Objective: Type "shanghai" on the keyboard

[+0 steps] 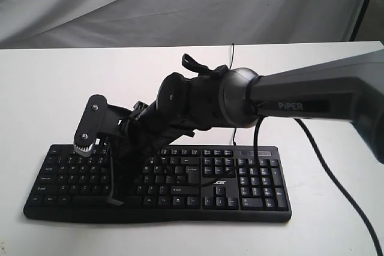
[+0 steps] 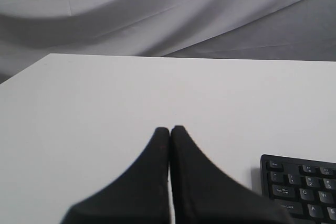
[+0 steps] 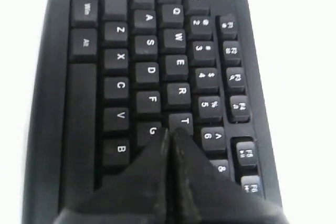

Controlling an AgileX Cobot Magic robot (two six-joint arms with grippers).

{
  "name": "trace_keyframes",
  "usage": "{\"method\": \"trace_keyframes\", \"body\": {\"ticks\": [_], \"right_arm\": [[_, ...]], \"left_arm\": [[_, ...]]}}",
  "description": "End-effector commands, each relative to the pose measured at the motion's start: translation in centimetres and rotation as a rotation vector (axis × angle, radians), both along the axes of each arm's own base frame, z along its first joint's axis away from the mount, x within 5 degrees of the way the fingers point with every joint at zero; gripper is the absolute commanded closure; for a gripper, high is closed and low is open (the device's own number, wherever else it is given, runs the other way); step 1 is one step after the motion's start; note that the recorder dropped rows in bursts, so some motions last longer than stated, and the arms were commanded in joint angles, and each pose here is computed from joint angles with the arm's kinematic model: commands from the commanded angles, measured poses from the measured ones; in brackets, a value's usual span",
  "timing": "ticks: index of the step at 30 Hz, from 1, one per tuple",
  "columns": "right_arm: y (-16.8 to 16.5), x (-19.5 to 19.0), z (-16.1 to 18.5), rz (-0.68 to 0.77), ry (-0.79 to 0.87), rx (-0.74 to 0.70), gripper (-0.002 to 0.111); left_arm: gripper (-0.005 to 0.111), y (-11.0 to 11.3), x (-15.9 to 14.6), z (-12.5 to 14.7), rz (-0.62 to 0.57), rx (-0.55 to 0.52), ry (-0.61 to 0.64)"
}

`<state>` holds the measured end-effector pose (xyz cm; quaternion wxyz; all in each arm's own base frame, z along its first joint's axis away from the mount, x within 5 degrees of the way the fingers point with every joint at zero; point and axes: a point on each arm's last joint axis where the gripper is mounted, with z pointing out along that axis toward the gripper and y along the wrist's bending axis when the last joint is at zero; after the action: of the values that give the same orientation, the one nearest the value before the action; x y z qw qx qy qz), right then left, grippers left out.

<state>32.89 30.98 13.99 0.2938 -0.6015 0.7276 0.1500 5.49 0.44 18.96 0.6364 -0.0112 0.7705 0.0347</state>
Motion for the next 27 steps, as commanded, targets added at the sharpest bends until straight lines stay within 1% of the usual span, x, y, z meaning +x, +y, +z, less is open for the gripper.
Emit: {"method": "trace_keyframes", "body": {"ticks": [1,8,17,27], "right_arm": [[-0.2,0.0,1.2,0.003,-0.021,0.014,0.108],[-0.2,0.0,1.2,-0.004,-0.014,0.02,0.108],[1.3,0.0,2.4,0.019,-0.025,0.053,0.108],[2.4,-0.7,2.6,0.023,-0.032,0.066,0.108]], "left_arm": [[0.106,0.0,0.0,-0.1,0.002,0.0,-0.01],[0.106,0.0,0.0,-0.1,0.002,0.0,-0.01],[0.106,0.0,0.0,-0.1,0.002,0.0,-0.01],[0.106,0.0,0.0,-0.1,0.002,0.0,-0.01]]}}
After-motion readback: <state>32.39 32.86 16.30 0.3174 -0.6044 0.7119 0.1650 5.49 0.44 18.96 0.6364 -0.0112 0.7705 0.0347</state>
